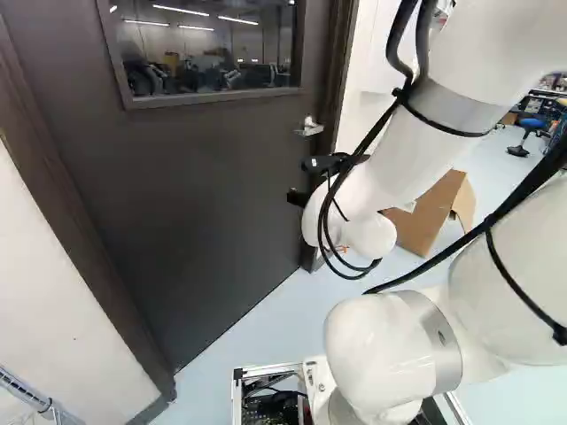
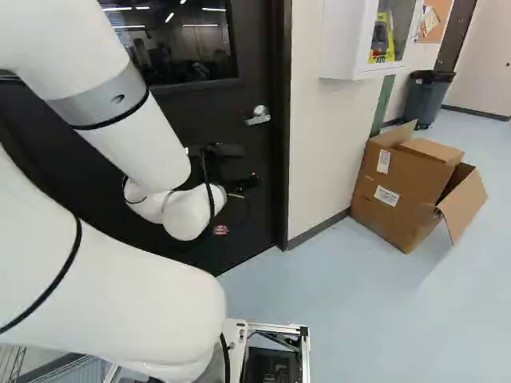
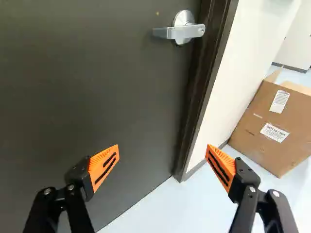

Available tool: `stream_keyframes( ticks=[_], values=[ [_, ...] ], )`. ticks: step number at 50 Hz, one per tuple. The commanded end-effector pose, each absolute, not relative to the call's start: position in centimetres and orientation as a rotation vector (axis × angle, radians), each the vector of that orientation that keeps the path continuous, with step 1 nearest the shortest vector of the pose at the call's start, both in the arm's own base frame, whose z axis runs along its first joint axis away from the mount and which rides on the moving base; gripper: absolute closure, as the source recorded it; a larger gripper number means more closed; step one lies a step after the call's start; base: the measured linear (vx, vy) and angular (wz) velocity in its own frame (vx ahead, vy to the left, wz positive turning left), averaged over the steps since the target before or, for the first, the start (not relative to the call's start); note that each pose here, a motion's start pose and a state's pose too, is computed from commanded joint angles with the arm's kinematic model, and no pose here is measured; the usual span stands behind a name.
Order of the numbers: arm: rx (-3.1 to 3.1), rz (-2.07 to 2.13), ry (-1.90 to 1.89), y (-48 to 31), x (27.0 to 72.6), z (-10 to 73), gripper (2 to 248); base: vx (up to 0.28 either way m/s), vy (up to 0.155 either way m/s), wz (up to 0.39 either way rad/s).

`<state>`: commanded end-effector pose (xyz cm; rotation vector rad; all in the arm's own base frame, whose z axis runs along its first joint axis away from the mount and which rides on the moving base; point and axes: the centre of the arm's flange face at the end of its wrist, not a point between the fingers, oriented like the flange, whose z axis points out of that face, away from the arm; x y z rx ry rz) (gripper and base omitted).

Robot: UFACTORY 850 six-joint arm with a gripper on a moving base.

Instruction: Open the door and move inside

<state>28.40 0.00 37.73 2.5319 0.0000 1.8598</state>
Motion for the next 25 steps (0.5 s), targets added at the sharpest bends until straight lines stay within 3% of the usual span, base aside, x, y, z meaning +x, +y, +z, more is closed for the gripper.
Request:
stream_keyframes(
  ticks=[25],
  values=[
    [2.479, 1.929, 0.000, 0.0, 32.7, 40.5, 3, 0.000, 0.000, 0.000]
  ],
)
